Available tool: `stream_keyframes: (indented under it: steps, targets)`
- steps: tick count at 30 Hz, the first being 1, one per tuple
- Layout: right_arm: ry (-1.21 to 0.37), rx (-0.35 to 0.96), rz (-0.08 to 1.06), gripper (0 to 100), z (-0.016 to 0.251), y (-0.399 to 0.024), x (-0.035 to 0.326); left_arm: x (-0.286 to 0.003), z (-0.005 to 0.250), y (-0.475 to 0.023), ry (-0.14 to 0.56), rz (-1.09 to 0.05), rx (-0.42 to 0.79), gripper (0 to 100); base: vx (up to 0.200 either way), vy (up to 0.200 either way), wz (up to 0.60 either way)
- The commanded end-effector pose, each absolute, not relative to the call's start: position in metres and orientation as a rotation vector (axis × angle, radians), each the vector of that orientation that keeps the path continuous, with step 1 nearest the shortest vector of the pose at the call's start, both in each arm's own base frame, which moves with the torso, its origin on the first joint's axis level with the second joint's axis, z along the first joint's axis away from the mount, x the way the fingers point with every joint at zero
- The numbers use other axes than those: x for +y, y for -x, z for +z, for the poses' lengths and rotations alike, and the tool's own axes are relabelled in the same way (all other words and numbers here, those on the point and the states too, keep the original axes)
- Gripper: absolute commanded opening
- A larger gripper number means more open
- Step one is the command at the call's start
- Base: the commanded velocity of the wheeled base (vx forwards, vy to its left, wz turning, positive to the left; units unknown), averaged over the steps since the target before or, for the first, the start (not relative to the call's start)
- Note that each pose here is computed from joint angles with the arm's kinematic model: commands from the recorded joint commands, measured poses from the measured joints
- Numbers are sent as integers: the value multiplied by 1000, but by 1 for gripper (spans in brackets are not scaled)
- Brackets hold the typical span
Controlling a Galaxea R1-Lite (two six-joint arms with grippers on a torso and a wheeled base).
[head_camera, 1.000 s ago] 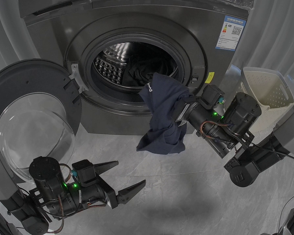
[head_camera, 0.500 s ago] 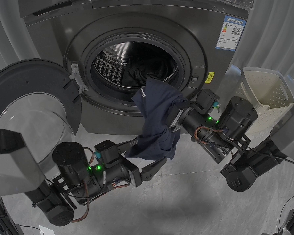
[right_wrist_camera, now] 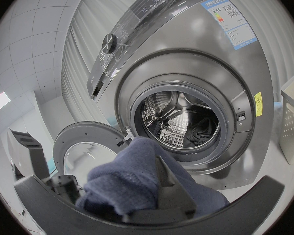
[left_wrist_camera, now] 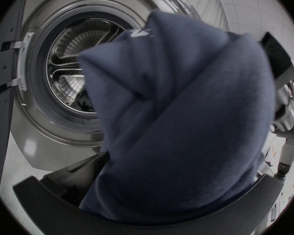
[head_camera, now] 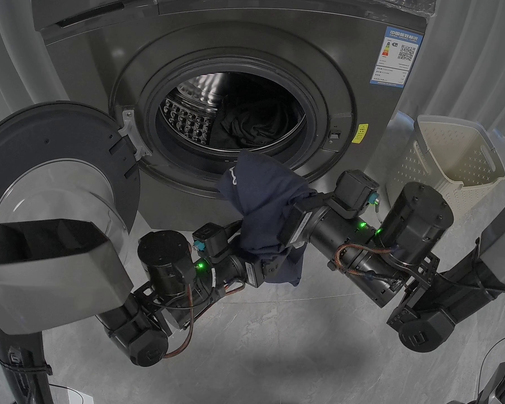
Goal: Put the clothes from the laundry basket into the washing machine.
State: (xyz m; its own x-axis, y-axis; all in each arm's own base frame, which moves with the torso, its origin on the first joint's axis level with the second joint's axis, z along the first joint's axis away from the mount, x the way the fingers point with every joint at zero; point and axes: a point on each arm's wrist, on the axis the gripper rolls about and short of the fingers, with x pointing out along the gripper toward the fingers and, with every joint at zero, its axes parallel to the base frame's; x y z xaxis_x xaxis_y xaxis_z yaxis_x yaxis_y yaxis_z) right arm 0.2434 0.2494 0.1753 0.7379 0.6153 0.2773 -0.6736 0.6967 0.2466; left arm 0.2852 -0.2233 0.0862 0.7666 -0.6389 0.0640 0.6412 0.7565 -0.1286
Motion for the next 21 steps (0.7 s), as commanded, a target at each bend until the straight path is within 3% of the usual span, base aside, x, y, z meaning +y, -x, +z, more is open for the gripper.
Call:
stream_keyframes:
  steps: [1, 7, 8, 16, 21]
  targets:
    - [-363, -174, 745, 0, 180, -230, 248, -225, 73, -307, 149, -646, -19, 100, 0, 0, 0]
    - [-369, -148, 765, 0, 177, -221, 252, -231, 80, -319, 173, -608, -73, 100, 0, 0, 0]
    - [-371, -148, 764, 0, 176, -221, 252, -231, 80, -319, 175, -606, -75, 0, 0, 0, 0]
    - [-373, -143, 755, 0, 175, -224, 251, -233, 95, -318, 197, -616, -119, 0, 0, 0, 0]
    - [-367, -156, 680, 0, 175, -239, 234, -225, 113, -311, 227, -607, -145, 0, 0, 0, 0]
